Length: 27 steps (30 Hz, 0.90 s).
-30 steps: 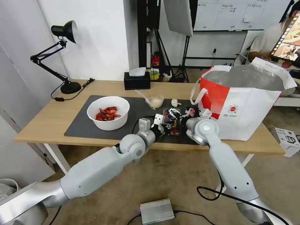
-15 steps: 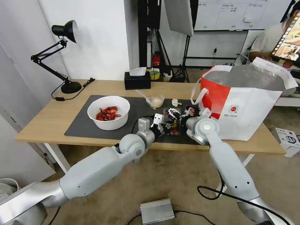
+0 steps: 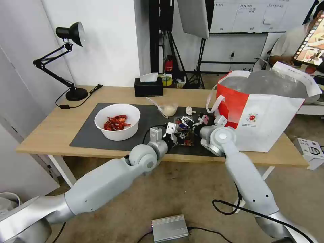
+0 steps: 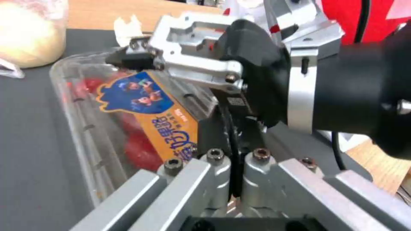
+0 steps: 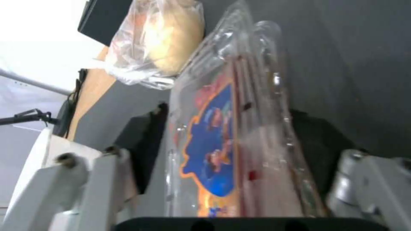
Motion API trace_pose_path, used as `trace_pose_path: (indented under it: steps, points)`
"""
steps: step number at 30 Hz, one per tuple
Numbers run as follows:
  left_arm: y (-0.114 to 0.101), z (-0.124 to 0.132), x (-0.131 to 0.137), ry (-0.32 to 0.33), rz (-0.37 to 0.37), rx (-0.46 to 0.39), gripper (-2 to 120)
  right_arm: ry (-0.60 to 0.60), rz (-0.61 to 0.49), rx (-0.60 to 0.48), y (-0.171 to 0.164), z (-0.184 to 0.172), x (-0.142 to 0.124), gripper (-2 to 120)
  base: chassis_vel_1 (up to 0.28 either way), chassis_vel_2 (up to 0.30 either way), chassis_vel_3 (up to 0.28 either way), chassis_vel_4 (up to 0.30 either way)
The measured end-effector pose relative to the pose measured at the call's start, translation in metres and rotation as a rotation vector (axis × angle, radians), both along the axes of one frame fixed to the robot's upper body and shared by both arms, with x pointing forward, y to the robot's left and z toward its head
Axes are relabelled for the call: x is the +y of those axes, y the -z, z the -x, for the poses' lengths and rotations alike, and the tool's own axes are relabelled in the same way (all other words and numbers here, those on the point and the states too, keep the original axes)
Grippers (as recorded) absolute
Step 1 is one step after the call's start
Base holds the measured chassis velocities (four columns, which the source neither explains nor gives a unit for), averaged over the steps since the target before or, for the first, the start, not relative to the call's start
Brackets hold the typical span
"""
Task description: Pick up the trash from the table and place it into the takeout bag.
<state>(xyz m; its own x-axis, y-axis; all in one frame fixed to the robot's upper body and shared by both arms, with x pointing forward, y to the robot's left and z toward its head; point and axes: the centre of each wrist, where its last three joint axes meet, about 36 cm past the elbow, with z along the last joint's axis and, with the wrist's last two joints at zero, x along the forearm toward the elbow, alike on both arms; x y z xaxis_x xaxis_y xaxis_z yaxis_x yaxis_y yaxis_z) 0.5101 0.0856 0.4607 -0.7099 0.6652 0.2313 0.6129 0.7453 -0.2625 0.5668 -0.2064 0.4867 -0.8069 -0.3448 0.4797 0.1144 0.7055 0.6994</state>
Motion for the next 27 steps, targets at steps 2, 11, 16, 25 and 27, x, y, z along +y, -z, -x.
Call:
trace_pose_path:
  steps: [2,11,16,25,27]
  points:
    - [-0.0001,0.0000,-0.0003,0.000,0.002,-0.001,0,0.000,0.000,0.004,0.0015,0.0005,0.0000,56,0.000,0.000,0.000,0.000]
    - [-0.0006,-0.0001,-0.0006,0.000,0.005,-0.001,0,0.001,-0.001,0.012,0.0059,0.0033,-0.0009,25,0.000,0.000,0.000,0.000]
    - [-0.0016,-0.0001,-0.0023,0.002,0.010,0.000,0,0.002,-0.002,0.012,0.0059,0.0050,-0.0033,4,0.000,0.000,0.000,0.000]
    - [-0.0035,-0.0009,-0.0023,-0.001,0.019,0.006,17,0.008,-0.003,0.017,0.0088,0.0082,-0.0065,0,0.000,0.000,0.000,0.000]
    - [-0.0062,-0.0024,-0.0006,-0.007,0.023,0.006,28,0.010,-0.003,0.016,0.0085,0.0086,-0.0072,0,0.000,0.000,0.000,0.000]
